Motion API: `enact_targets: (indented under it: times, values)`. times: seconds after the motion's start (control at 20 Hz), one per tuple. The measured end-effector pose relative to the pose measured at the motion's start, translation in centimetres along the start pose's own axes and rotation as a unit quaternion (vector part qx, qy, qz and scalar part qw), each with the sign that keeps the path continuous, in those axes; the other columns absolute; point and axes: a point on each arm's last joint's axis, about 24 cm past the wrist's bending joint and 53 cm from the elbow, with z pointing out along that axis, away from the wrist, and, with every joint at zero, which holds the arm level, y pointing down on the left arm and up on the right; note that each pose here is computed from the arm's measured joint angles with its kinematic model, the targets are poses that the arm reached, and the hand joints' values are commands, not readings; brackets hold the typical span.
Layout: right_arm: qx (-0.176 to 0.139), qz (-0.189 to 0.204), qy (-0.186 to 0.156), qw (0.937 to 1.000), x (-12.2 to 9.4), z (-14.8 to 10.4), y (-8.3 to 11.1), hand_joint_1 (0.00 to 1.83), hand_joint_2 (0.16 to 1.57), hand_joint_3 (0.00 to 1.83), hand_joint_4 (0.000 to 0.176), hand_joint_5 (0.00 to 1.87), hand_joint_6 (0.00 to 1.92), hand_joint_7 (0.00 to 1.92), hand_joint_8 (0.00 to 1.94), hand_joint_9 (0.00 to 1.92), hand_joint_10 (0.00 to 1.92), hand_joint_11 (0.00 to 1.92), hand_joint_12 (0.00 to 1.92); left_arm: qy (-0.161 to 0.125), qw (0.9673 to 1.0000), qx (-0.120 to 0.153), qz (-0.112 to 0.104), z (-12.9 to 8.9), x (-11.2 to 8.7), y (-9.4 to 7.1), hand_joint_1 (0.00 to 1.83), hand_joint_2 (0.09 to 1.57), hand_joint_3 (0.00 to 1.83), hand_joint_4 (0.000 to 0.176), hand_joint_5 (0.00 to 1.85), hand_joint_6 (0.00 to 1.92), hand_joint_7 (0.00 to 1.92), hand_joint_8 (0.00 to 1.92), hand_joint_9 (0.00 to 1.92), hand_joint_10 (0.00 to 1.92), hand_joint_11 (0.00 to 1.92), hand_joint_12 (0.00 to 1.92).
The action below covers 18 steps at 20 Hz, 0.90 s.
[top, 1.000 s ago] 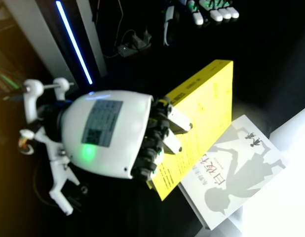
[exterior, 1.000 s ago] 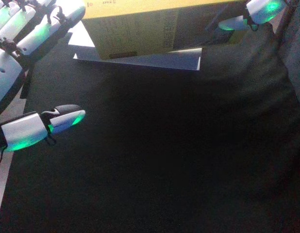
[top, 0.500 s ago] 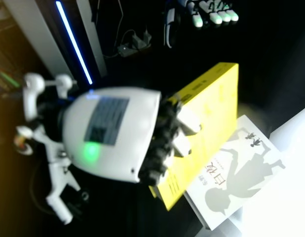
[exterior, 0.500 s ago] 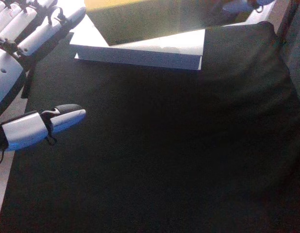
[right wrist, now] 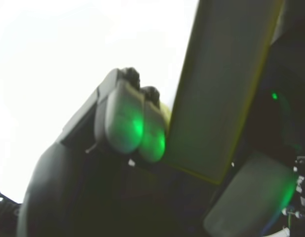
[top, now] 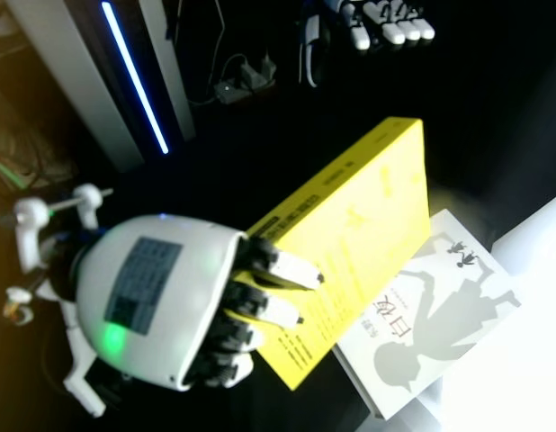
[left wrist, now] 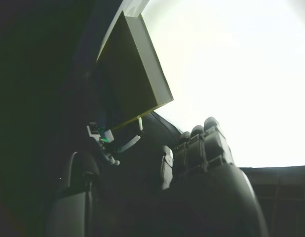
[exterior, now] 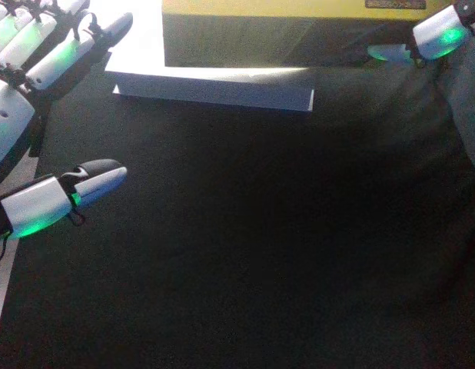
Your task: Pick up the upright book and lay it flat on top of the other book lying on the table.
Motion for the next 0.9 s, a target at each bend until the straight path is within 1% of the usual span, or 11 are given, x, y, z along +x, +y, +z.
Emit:
enact_targets:
  times: [0.1, 0.15, 0.25, 0.3, 0.35, 0.4, 0.5, 0.6, 0.75, 0.8, 0.9]
  values:
    - [0.000, 0.002, 0.000, 1.0000, 0.3, -0.2, -0.2, 1.62, 0.62, 1.14, 0.176, 1.43, 1.92, 1.59, 1.94, 1.70, 1.92, 1.68, 1.92, 0.001, 1.0000, -0.002, -0.005, 0.0, 0.2, 0.0, 0.54, 1.14, 0.01, 0.165, 0.00, 0.00, 0.00, 0.00, 0.00, 0.00, 0.00, 0.00]
    - [0.000, 0.002, 0.002, 1.0000, 0.6, -0.4, -0.4, 1.62, 0.67, 1.06, 0.176, 1.44, 1.92, 1.61, 1.94, 1.72, 1.92, 1.71, 1.92, 0.001, 1.0000, -0.002, -0.006, 0.0, 0.2, 0.0, 0.52, 1.15, 0.01, 0.158, 0.00, 0.00, 0.00, 0.00, 0.00, 0.00, 0.00, 0.00]
    - [-0.001, 0.002, 0.003, 1.0000, 0.8, -0.6, -0.5, 1.59, 0.67, 1.03, 0.176, 1.39, 1.92, 1.59, 1.94, 1.71, 1.92, 1.69, 1.92, 0.000, 1.0000, -0.002, -0.006, 0.0, 0.1, 0.0, 0.51, 1.15, 0.01, 0.162, 0.00, 0.00, 0.00, 0.00, 0.00, 0.00, 0.00, 0.00]
    - [-0.001, 0.002, 0.003, 1.0000, 0.9, -0.6, -0.5, 1.58, 0.67, 1.01, 0.176, 1.40, 1.92, 1.58, 1.94, 1.70, 1.92, 1.67, 1.92, 0.001, 1.0000, -0.003, -0.006, 0.0, 0.2, 0.1, 0.52, 1.15, 0.01, 0.155, 0.00, 0.00, 0.00, 0.00, 0.00, 0.00, 0.00, 0.00]
    - [0.000, 0.001, 0.003, 1.0000, 0.9, -0.6, -0.6, 1.60, 0.67, 1.01, 0.176, 1.43, 1.92, 1.59, 1.94, 1.70, 1.92, 1.67, 1.92, 0.001, 1.0000, -0.003, -0.006, 0.0, 0.2, 0.1, 0.52, 1.15, 0.01, 0.160, 0.00, 0.00, 0.00, 0.00, 0.00, 0.00, 0.00, 0.00]
    - [0.001, 0.001, 0.003, 1.0000, 0.9, -0.5, -0.7, 1.63, 0.65, 1.05, 0.176, 1.43, 1.92, 1.59, 1.94, 1.70, 1.92, 1.67, 1.92, 0.001, 1.0000, -0.003, -0.006, 0.0, 0.2, 0.0, 0.52, 1.15, 0.01, 0.159, 0.00, 0.00, 0.00, 0.00, 0.00, 0.00, 0.00, 0.00]
    - [0.006, 0.000, 0.002, 1.0000, 1.1, -0.1, -1.3, 1.61, 0.66, 1.09, 0.176, 1.38, 1.92, 1.57, 1.94, 1.68, 1.92, 1.64, 1.92, 0.001, 1.0000, -0.003, -0.007, 0.0, 0.3, 0.1, 0.51, 1.16, 0.01, 0.155, 0.00, 0.00, 0.00, 0.00, 0.00, 0.00, 0.00, 0.00]
    - [0.015, -0.003, 0.004, 0.9999, 0.9, 0.1, -1.8, 1.63, 0.62, 1.12, 0.176, 1.35, 1.92, 1.50, 1.94, 1.60, 1.92, 1.56, 1.92, 0.003, 0.9999, -0.003, -0.012, 0.0, 0.4, 0.1, 0.54, 1.17, 0.01, 0.138, 0.00, 0.00, 0.00, 0.00, 0.00, 0.00, 0.00, 0.00]
    - [0.029, -0.009, 0.006, 0.9995, 0.3, 0.7, -2.4, 1.61, 0.63, 1.06, 0.176, 1.35, 1.92, 1.46, 1.94, 1.58, 1.92, 1.55, 1.92, 0.002, 0.9999, -0.003, -0.014, 0.1, 0.6, 0.3, 0.53, 1.18, 0.01, 0.134, 0.01, 0.00, 0.00, 0.00, 0.00, 0.00, 0.00, 0.00]
    - [0.034, -0.009, 0.006, 0.9994, 0.0, 0.8, -2.4, 1.61, 0.62, 1.06, 0.176, 1.35, 1.92, 1.46, 1.94, 1.58, 1.92, 1.56, 1.92, 0.003, 0.9998, -0.001, -0.017, 0.1, 0.7, 0.2, 0.50, 1.18, 0.01, 0.127, 0.00, 0.00, 0.00, 0.00, 0.00, 0.00, 0.00, 0.00]
    - [0.033, -0.016, 0.014, 0.9992, -0.1, 0.8, -1.7, 1.63, 0.59, 1.15, 0.176, 1.40, 1.92, 1.51, 1.94, 1.64, 1.92, 1.67, 1.92, 0.001, 0.9998, 0.001, -0.018, 0.1, 0.6, 0.1, 0.48, 1.18, 0.01, 0.143, 0.00, 0.00, 0.00, 0.00, 0.00, 0.00, 0.00, 0.00]
